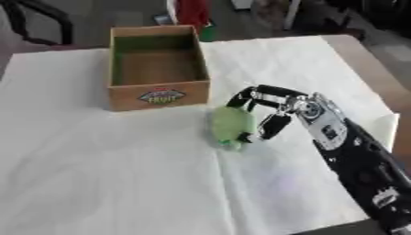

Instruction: Pick up objects on the table and place them in the box.

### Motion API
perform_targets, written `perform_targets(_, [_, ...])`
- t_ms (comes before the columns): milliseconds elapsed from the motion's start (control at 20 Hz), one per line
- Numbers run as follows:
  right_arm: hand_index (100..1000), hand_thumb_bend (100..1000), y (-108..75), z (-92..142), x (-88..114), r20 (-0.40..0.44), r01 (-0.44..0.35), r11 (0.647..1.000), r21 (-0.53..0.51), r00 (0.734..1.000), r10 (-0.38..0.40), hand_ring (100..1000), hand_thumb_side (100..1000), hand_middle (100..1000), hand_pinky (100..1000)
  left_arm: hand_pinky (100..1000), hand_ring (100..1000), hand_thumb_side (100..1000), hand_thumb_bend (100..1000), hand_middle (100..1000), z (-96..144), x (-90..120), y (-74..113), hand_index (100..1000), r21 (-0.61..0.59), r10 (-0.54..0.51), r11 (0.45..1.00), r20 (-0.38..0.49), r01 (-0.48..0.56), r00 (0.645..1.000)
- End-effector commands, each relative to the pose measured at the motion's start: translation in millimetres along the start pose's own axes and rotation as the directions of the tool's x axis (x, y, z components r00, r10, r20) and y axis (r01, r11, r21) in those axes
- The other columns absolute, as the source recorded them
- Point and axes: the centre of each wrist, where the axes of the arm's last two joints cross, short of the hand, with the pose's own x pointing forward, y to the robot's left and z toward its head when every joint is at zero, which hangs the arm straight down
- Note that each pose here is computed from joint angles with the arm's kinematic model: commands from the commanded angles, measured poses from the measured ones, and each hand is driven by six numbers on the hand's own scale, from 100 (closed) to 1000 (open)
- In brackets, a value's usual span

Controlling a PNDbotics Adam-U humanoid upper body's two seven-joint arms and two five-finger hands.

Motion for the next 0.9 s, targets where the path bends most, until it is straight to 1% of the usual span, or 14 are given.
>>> perform_targets(50, [704,340,-16.8,8.8,-0.3,-0.018,-0.050,0.997,-0.051,0.999,0.049,781,100,586,699,744,674,427,224,605,-3.5,7.1,5.1,630,0.004,-0.018,1.000,0.027,0.018,0.999])
perform_targets(100, [639,317,-17.0,8.7,-0.5,-0.018,-0.050,0.997,-0.064,0.999,0.049,767,100,527,689,744,674,427,224,605,-3.5,7.0,5.1,630,0.004,-0.018,1.000,0.026,0.018,0.999])
perform_targets(200, [533,265,-17.7,8.6,-0.8,-0.017,-0.040,0.994,-0.104,0.999,0.039,738,100,441,661,744,675,427,223,605,-3.4,6.9,5.0,630,0.003,-0.018,1.000,0.026,0.018,1.000])
perform_targets(300, [500,261,-20.3,9.1,-0.8,-0.010,-0.021,0.988,-0.152,1.000,0.020,728,100,410,650,744,675,427,223,605,-3.2,6.5,5.1,630,0.003,-0.019,1.000,0.024,0.018,1.000])
perform_targets(400, [484,267,-28.4,10.3,1.3,-0.007,-0.016,0.978,-0.207,1.000,0.015,719,100,394,645,744,675,427,222,605,-3.1,6.3,5.2,630,0.003,-0.019,1.000,0.023,0.019,1.000])
perform_targets(500, [479,273,-42.2,10.8,6.6,-0.012,-0.041,0.964,-0.264,0.999,0.039,714,100,389,646,744,675,427,222,605,-2.9,6.0,5.3,630,0.003,-0.019,1.000,0.022,0.019,1.000])
perform_targets(600, [481,277,-55.7,9.5,13.5,-0.024,-0.086,0.949,-0.304,0.996,0.083,713,100,391,650,744,675,428,222,605,-2.6,5.4,5.1,630,0.001,-0.020,1.000,0.019,0.020,1.000])
perform_targets(750, [482,288,-77.6,1.0,27.9,-0.042,-0.167,0.922,-0.349,0.986,0.163,709,100,392,654,744,675,427,222,605,-2.3,5.1,4.6,630,-0.003,-0.019,1.000,0.018,0.019,1.000])
perform_targets(900, [483,299,-92.2,-13.8,39.4,-0.057,-0.203,0.895,-0.397,0.979,0.196,706,100,390,652,744,675,427,222,605,-2.3,4.9,3.7,630,-0.006,-0.015,1.000,0.017,0.015,1.000])
